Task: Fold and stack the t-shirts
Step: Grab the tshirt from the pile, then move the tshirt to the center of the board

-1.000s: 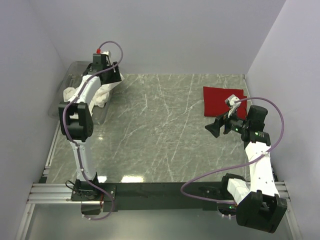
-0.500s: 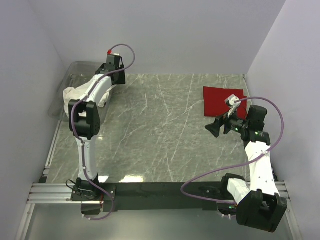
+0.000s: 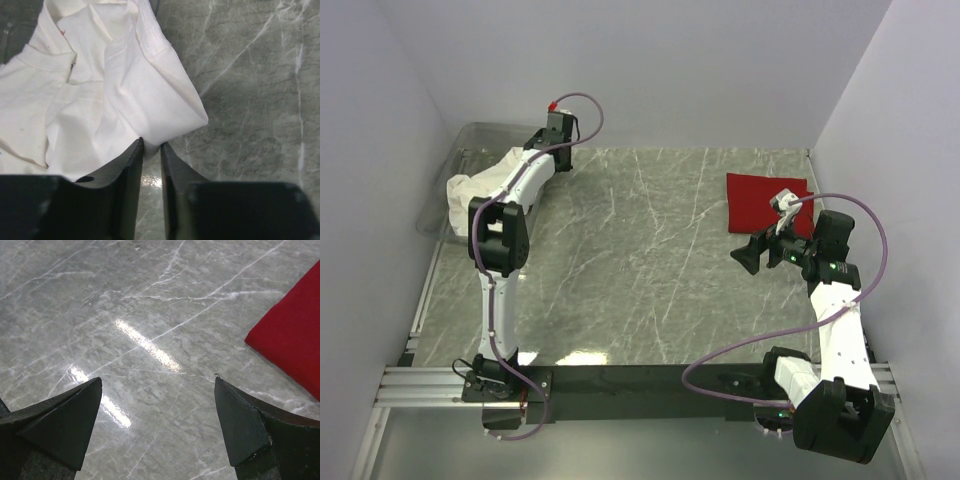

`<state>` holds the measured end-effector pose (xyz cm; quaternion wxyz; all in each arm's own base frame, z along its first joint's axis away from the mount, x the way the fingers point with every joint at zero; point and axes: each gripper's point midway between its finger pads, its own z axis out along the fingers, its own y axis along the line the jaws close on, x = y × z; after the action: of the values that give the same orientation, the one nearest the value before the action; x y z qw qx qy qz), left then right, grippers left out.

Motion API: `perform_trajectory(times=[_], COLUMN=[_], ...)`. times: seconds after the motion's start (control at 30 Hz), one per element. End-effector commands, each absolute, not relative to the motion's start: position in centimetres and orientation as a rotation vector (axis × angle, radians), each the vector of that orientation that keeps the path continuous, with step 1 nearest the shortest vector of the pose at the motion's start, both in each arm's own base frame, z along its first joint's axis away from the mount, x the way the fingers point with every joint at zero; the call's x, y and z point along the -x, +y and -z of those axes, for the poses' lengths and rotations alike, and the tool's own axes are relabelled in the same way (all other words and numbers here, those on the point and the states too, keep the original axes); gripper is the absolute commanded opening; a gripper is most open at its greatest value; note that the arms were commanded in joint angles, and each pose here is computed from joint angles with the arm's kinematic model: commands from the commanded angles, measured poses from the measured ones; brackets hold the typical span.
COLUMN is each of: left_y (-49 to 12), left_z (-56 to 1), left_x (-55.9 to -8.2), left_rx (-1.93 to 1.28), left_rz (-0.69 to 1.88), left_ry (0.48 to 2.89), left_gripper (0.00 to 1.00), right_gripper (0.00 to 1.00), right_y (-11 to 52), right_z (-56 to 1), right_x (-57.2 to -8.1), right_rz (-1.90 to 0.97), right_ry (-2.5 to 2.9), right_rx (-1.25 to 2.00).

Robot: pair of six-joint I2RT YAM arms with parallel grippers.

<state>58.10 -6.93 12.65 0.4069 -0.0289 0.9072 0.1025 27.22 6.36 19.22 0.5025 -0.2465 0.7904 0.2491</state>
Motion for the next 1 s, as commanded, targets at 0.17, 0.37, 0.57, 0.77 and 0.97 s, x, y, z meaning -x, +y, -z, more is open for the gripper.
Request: perform_trajectory(times=[0.17,0.37,0.57,0.77,0.97], left_y=[-6.8,-6.5,-6.3,-6.7,-9.0], left_z=[-19.4,-26.6,-36.4,-48.0,-57.2], left_x=[-59.4,-58.7,-55.8,-50.6,-44.9], left_rx=[0.092,0.108,0.129,0.146,0.102], left_rz=[-0.241,-0.209,-0.132,-0.021,0.160], left_ry=[2.144,2.001,1.814,1.566,1.363], left_gripper=[0.00,0.00,0.00,0.00,0.00], right_gripper=[0.99,0.99,0.99,0.99,0.99], right_y=[5.9,5.7,5.6,5.6,5.8], right_z=[-21.4,-21.5,-21.4,-21.2,-21.2], right_x=[-28.0,-28.0,-28.0,-27.8,-27.7], right_rz=[-0.555,-0.549,-0.545,-0.555,-0.566], right_ry=[1.857,1.854,1.855,1.852,1.847], right_rx=[0.603,0.596,0.590,0.592,0.598])
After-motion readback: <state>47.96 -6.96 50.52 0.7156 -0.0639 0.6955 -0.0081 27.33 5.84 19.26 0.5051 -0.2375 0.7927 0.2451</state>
